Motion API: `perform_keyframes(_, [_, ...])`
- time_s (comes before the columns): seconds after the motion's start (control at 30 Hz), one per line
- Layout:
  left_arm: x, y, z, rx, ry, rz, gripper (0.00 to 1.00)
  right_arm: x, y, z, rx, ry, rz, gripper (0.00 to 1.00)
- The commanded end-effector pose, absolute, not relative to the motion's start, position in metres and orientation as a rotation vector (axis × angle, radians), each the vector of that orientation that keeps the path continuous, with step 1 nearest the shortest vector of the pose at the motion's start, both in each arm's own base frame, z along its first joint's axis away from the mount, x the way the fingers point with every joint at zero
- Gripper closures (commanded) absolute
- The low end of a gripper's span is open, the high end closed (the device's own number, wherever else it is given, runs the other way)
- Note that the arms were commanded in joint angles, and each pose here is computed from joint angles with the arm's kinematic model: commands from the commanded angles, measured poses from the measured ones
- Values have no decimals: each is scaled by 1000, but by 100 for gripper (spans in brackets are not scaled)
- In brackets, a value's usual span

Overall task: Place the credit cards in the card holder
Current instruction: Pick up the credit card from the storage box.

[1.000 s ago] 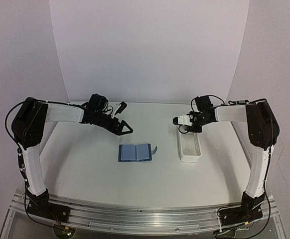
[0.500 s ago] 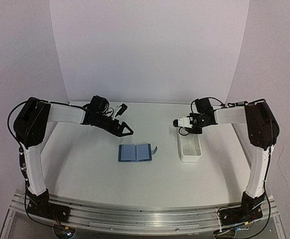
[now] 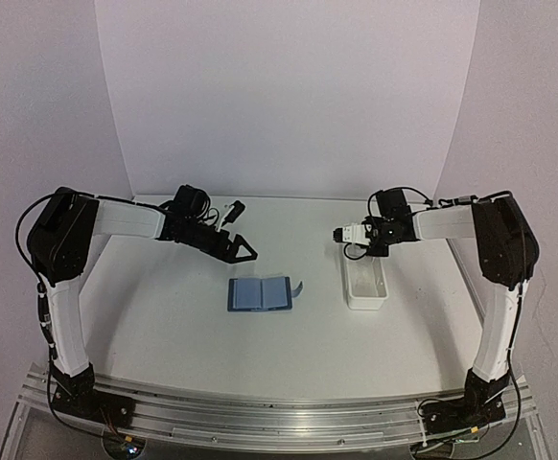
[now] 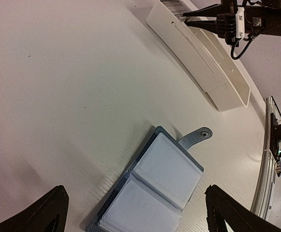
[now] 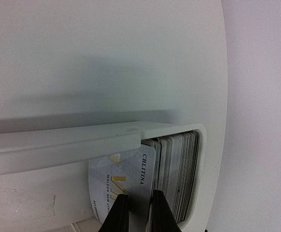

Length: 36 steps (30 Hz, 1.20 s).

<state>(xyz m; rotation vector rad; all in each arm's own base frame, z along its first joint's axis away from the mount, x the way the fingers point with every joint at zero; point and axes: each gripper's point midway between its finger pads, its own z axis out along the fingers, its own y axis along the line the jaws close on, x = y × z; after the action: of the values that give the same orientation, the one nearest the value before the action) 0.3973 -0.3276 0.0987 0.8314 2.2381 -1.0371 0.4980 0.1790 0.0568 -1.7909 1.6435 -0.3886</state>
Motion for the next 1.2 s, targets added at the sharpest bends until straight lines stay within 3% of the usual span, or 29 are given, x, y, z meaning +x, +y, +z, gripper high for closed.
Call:
perform_keyframes(0.0, [407,-332,113,840,2178,-1057,2,500,175,77,-1739,1645,-421,87])
perform_keyframes(0.07, [406,-333,113,840,2177,-1060,2,500,175,79,-1734,1647,-420,90])
perform_keyframes(0.1, [405,-333,113,842,2176,-1063,2,500,175,80,-1730,1654,-418,98])
perform_keyframes(0.13, [405,-332,113,841,2178,-1063,2,499,175,80,-1731,1655,-416,100])
perform_keyframes(0.63, [402,-332,110,842,2189,-1074,2,481,174,70,-1778,1720,-326,100])
perform_keyframes(0.8, [402,-332,107,841,2201,-1073,2,477,180,62,-1799,1717,-271,90])
perform_keyframes(1.17, [402,-331,102,841,2216,-1067,2,478,184,46,-1817,1743,-227,86])
